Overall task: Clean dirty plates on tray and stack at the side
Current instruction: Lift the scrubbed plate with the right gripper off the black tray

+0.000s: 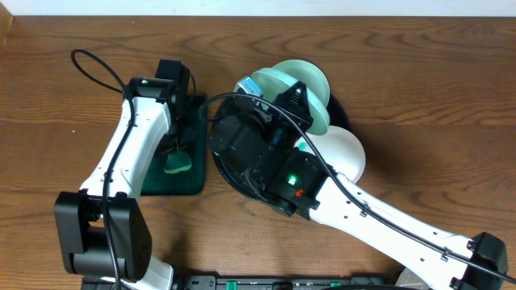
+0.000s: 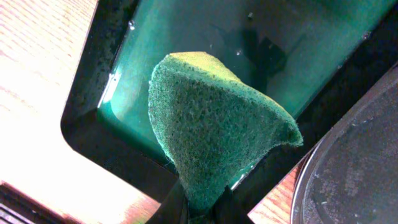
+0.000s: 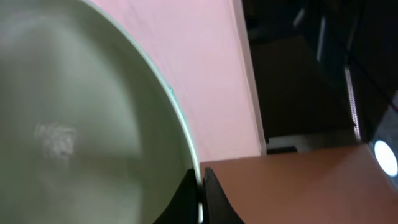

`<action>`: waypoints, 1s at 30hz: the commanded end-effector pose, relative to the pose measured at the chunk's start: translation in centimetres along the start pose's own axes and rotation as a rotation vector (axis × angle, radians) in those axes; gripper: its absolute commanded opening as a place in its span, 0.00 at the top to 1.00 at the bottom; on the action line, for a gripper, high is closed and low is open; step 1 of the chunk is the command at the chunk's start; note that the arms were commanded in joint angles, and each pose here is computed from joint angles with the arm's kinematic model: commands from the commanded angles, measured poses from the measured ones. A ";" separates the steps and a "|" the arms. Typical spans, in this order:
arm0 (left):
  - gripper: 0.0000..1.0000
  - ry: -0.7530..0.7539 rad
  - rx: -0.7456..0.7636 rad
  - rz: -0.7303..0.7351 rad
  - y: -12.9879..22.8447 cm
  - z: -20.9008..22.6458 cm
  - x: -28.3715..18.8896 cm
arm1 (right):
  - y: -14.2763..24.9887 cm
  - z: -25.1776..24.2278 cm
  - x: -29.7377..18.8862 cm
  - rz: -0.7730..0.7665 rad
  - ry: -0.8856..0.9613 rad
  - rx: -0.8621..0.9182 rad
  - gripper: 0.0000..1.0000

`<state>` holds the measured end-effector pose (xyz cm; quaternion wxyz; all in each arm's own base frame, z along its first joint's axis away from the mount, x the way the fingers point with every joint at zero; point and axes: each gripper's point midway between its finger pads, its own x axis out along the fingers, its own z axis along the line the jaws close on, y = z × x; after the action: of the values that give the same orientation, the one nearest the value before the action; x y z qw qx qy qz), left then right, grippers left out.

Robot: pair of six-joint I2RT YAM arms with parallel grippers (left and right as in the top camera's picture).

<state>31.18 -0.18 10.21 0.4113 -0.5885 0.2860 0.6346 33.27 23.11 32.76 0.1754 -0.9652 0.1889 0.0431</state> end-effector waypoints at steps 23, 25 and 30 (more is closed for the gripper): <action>0.93 -0.018 0.010 0.017 0.3 0.3 0.4 | -0.8 0.7 -0.8 -0.038 -0.040 0.138 0.99; 0.93 -0.019 0.010 0.017 0.3 0.3 0.4 | -0.3 -0.3 -1.0 -0.011 0.022 0.137 0.99; 0.93 -0.019 0.010 0.017 0.3 0.3 0.4 | -0.7 0.1 -1.4 -0.036 -0.013 0.144 0.99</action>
<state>31.09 -0.17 10.21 0.4109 -0.5874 0.2866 0.6356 32.62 24.55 32.31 0.2292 -0.9577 0.1667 0.0497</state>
